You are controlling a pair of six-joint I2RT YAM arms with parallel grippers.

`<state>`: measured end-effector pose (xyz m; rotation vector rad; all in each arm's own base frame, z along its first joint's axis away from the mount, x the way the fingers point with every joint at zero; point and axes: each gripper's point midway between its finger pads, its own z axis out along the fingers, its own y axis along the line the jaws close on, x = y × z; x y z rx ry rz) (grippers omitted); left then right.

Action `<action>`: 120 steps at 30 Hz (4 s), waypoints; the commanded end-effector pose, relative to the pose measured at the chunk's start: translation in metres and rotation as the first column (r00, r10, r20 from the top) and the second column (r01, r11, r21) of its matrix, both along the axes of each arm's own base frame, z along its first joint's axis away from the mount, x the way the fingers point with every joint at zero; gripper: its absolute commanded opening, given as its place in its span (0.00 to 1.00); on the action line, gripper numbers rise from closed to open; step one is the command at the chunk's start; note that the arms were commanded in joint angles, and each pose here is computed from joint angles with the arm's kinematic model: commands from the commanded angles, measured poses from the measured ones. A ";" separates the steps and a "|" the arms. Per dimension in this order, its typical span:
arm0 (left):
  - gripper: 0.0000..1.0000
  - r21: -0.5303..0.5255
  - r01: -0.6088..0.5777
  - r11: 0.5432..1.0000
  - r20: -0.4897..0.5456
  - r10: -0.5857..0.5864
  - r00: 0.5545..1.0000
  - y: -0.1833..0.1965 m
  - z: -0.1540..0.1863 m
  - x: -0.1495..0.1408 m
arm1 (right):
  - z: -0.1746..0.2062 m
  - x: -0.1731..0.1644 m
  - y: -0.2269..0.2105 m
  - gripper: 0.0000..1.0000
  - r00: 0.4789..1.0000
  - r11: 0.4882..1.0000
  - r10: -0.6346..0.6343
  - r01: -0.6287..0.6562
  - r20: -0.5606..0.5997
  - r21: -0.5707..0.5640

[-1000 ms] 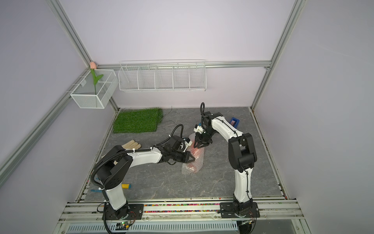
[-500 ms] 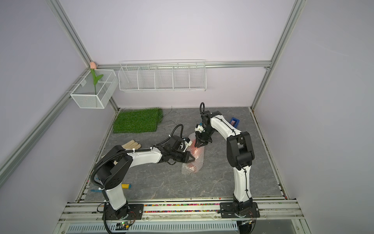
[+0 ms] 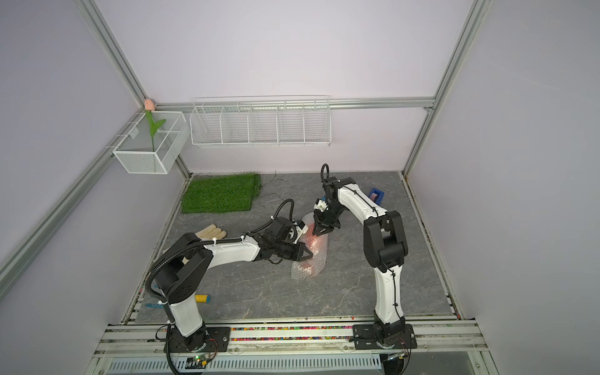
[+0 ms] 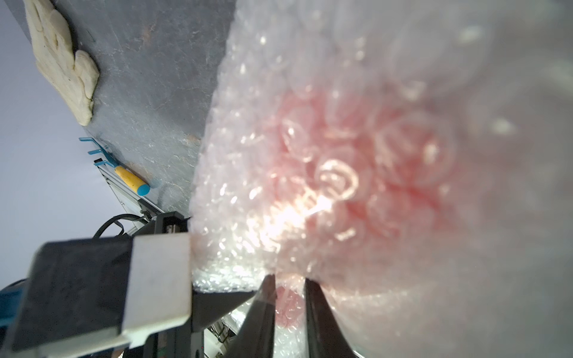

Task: Wrap wine glasses in bubble wrap
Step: Stick the tape on the bubble wrap.

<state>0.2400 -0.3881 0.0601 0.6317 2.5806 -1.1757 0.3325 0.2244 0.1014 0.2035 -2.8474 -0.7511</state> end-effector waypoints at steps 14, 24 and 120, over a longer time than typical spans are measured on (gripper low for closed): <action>0.12 0.118 0.004 0.993 -0.092 0.007 0.996 0.022 -0.033 -0.022 | -0.021 0.011 0.009 0.07 0.998 1.000 0.002 -0.001 -0.058 0.019; 0.13 0.149 0.000 0.989 -0.076 0.011 0.997 0.027 -0.035 -0.020 | -0.022 0.007 0.011 0.07 0.994 0.998 0.041 -0.037 -0.102 0.046; 0.12 0.156 -0.009 0.988 -0.083 0.022 0.996 0.024 -0.032 -0.017 | 0.000 0.009 0.041 0.11 0.901 0.828 0.283 -0.402 0.328 0.391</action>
